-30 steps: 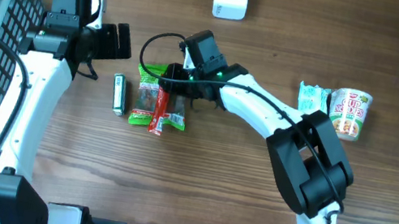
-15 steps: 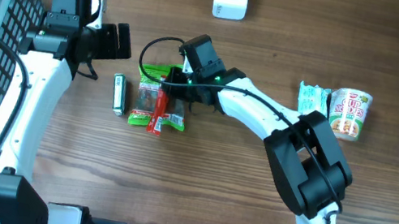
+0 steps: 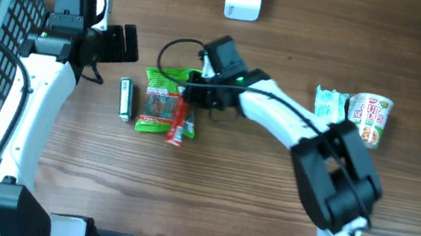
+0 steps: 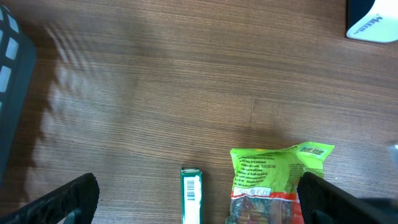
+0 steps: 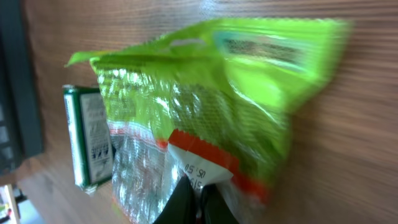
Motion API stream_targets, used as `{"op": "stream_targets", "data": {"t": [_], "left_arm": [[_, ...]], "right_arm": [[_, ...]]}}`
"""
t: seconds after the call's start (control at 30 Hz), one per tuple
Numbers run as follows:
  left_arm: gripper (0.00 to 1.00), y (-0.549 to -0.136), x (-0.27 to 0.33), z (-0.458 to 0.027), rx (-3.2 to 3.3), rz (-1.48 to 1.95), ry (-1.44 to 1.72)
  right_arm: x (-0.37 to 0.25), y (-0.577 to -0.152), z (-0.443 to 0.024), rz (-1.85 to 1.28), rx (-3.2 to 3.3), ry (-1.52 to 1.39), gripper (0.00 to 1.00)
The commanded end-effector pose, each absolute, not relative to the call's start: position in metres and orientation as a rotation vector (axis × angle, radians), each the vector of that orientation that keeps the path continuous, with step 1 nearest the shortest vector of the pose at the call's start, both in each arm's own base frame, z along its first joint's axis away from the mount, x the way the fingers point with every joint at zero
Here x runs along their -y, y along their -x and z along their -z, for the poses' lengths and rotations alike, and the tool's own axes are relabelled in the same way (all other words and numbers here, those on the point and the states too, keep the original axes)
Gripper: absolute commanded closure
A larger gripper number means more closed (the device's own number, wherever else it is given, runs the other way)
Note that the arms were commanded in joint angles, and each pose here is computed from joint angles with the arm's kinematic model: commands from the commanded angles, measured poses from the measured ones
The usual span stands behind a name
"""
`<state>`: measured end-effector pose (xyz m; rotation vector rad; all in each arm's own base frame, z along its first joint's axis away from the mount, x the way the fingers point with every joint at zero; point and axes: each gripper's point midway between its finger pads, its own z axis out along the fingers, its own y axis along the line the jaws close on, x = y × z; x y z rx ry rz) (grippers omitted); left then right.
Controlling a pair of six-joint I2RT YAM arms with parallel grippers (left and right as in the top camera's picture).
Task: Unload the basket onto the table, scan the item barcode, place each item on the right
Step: 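Grasp the red stick snack and pull it right out of the row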
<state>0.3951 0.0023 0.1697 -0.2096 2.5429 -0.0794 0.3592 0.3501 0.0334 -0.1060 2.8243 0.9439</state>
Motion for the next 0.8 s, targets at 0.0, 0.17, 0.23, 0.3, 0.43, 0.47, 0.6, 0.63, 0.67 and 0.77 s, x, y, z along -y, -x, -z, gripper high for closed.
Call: {"op": "stream_targets", "data": {"t": [0.0, 0.17, 0.23, 0.3, 0.43, 0.47, 0.6, 0.63, 0.67, 0.77], "left_arm": [[0.00, -0.396, -0.004, -0.171, -2.539, 0.067, 0.212], [0.00, -0.396, -0.004, -0.171, -2.539, 0.067, 0.212], [0.00, -0.396, -0.004, -0.171, -2.539, 0.067, 0.212], [0.00, -0.396, -0.004, -0.171, -2.539, 0.067, 0.212], [0.00, -0.396, -0.004, -0.170, -2.539, 0.067, 0.212], [0.00, -0.396, -0.004, -0.171, -2.539, 0.067, 0.212], [0.00, -0.396, -0.004, -0.171, -2.539, 0.067, 0.212], [0.00, -0.396, -0.004, -0.170, -2.539, 0.067, 0.212], [0.00, -0.396, -0.004, -0.171, -2.539, 0.067, 0.212], [0.00, -0.396, -0.004, -0.171, -2.539, 0.067, 0.212]], "right_arm": [[-0.317, -0.369, -0.113, -0.990, -2.725, 0.054, 0.96], [-0.272, -0.368, -0.147, -0.972, -2.740, -0.146, 0.96], [-0.252, -0.368, -0.160, -0.947, -2.737, -0.258, 0.96], [-0.236, -0.366, -0.173, -0.930, -2.722, -0.344, 0.96], [-0.206, -0.357, -0.189, -0.856, -2.697, -0.602, 0.96], [-0.193, -0.354, -0.192, -0.797, -2.675, -0.732, 0.96], [-0.156, -0.338, -0.201, -0.620, -2.559, -1.093, 0.96], [-0.152, -0.335, -0.202, -0.604, -2.542, -1.141, 0.96], [-0.148, -0.333, -0.203, -0.583, -2.521, -1.186, 0.96], [-0.145, -0.329, -0.198, -0.561, -2.509, -1.256, 0.96]]}}
